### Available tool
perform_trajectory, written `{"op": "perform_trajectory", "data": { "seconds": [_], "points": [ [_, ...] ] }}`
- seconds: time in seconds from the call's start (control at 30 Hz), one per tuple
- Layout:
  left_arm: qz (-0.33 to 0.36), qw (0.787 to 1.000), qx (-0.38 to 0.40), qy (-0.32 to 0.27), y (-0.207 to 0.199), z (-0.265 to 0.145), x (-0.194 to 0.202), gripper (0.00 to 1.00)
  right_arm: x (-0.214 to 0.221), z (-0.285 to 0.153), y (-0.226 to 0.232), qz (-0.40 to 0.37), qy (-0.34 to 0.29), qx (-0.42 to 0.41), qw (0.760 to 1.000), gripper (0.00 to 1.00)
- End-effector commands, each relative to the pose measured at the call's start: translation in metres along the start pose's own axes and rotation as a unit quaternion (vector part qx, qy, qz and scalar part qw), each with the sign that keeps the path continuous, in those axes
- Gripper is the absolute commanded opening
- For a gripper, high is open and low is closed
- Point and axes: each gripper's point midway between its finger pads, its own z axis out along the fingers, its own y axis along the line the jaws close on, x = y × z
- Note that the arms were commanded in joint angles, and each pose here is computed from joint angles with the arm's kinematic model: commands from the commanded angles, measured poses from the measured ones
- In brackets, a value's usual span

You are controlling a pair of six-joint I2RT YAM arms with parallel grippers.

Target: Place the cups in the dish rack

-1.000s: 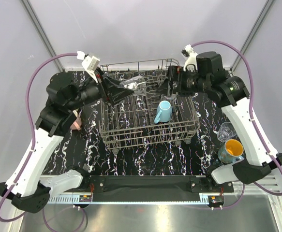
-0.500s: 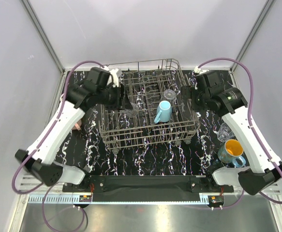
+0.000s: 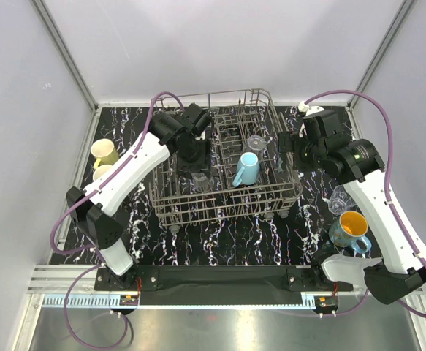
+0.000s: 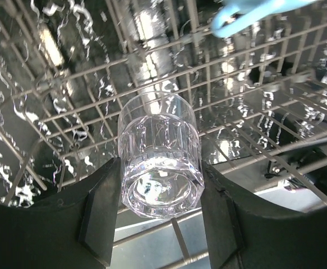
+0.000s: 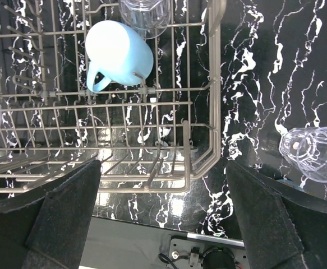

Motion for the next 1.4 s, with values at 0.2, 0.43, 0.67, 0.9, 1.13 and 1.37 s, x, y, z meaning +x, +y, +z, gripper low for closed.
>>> {"op": "perform_trajectory", "data": {
  "seconds": [0.2, 0.43, 0.67, 0.9, 1.13, 1.37],
  "points": [
    [0.004, 0.998, -0.021, 0.064, 0.003, 0.023, 0.026, 0.00, -0.008, -0.004, 0.007, -0.003, -0.024, -0.026, 0.999, 1.00],
    [0.033, 0.990, -0.014, 0.133, 0.003, 0.042, 0.045, 0.00, -0.005, -0.004, 0.007, -0.005, -0.023, -0.028, 0.999, 1.00],
    [0.039, 0.987, -0.035, 0.154, 0.012, 0.059, 0.052, 0.00, -0.007, -0.011, 0.007, -0.005, -0.032, -0.031, 0.999, 1.00],
    [0.036, 0.985, -0.014, 0.166, 0.012, 0.058, 0.065, 0.00, -0.010, -0.013, 0.009, -0.005, -0.035, -0.038, 0.999, 1.00],
    [0.039, 0.982, -0.026, 0.182, 0.022, 0.068, 0.077, 0.00, -0.009, -0.011, 0.010, -0.005, -0.033, -0.039, 0.999, 1.00],
    [0.046, 0.982, -0.061, 0.173, 0.037, 0.078, 0.077, 0.04, -0.008, -0.010, 0.010, -0.006, -0.032, -0.039, 0.999, 1.00]
  ]
}}
